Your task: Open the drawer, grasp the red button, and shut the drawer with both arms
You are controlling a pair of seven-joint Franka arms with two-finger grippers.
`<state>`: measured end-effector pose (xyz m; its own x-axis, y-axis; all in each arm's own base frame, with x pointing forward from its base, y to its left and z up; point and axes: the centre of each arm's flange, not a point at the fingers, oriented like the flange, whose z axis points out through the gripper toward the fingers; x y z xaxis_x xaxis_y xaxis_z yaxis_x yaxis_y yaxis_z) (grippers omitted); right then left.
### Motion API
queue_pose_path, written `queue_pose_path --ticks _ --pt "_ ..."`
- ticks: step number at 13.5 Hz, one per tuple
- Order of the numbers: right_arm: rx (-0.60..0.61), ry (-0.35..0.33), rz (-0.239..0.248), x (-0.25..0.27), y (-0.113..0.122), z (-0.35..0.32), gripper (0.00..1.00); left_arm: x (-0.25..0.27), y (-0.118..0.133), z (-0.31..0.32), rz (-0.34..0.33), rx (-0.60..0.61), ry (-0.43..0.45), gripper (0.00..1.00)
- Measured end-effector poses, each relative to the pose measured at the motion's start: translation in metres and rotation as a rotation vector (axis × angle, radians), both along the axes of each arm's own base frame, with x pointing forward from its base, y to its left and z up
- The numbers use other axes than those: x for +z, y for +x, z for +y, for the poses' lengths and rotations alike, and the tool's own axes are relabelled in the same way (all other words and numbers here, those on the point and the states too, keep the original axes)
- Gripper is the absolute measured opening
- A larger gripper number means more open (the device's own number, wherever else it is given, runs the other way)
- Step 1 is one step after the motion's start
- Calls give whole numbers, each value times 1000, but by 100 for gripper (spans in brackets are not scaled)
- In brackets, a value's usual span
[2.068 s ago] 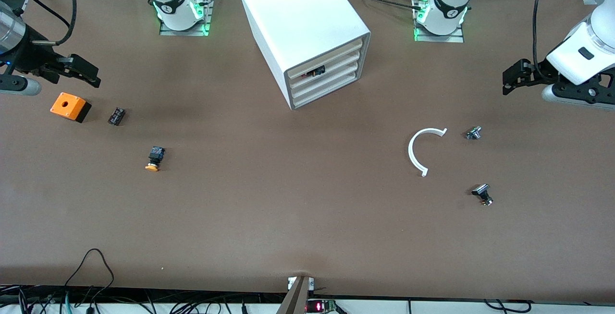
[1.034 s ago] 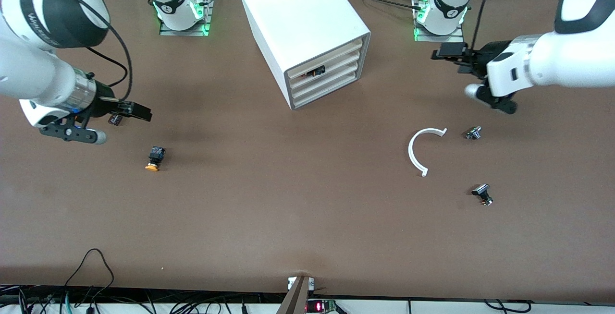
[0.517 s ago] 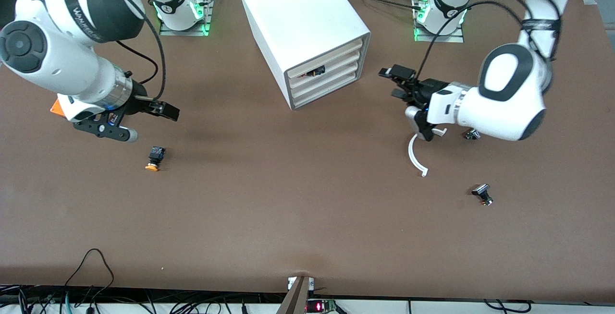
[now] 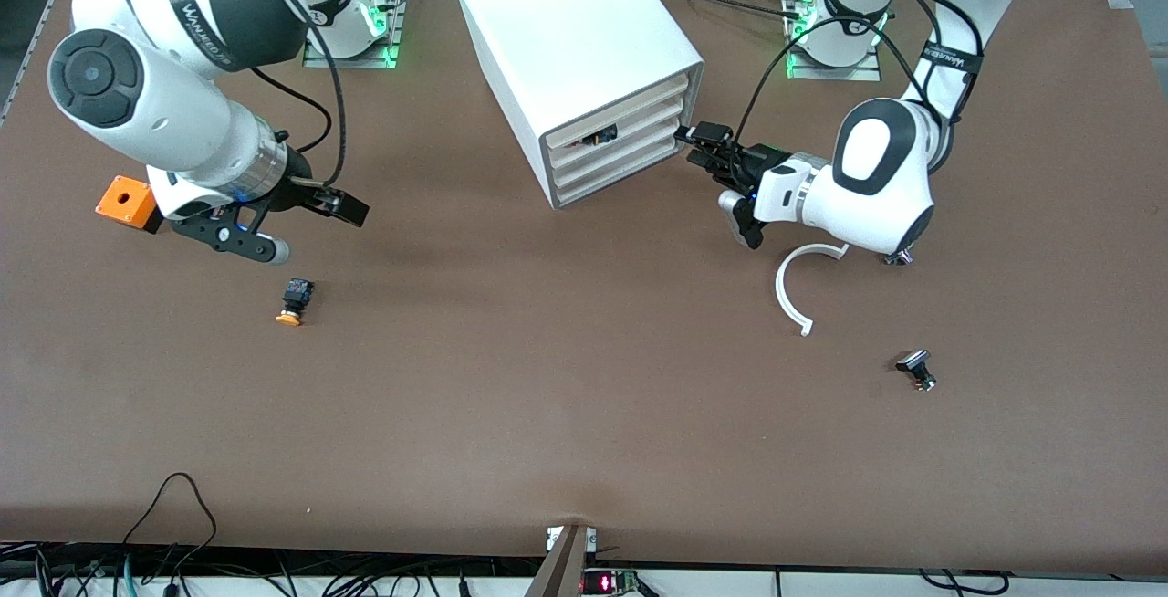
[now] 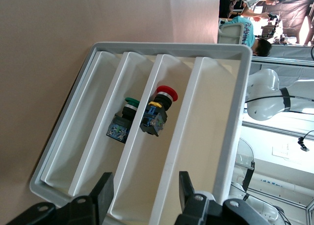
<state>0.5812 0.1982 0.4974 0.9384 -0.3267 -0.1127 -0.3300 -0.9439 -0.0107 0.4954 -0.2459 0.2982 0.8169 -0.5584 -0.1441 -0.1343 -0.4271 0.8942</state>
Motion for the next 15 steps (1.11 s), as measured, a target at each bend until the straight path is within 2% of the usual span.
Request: queue_pose_path --ticks 3,7,11,15 --pt "-3 4 -15 1 -1 10 100 -29 -8 -7 -27 11 -32 61" --pt "-93 -9 -7 -4 -10 39 100 -74 -42 -21 -21 28 -111 62" --pt "-167 -15 -10 -8 -20 71 100 -91 -62 -25 2 19 -128 59" --pt "-221 -26 2 -15 -27 88 99 -99 -87 -55 7 10 -133 53"
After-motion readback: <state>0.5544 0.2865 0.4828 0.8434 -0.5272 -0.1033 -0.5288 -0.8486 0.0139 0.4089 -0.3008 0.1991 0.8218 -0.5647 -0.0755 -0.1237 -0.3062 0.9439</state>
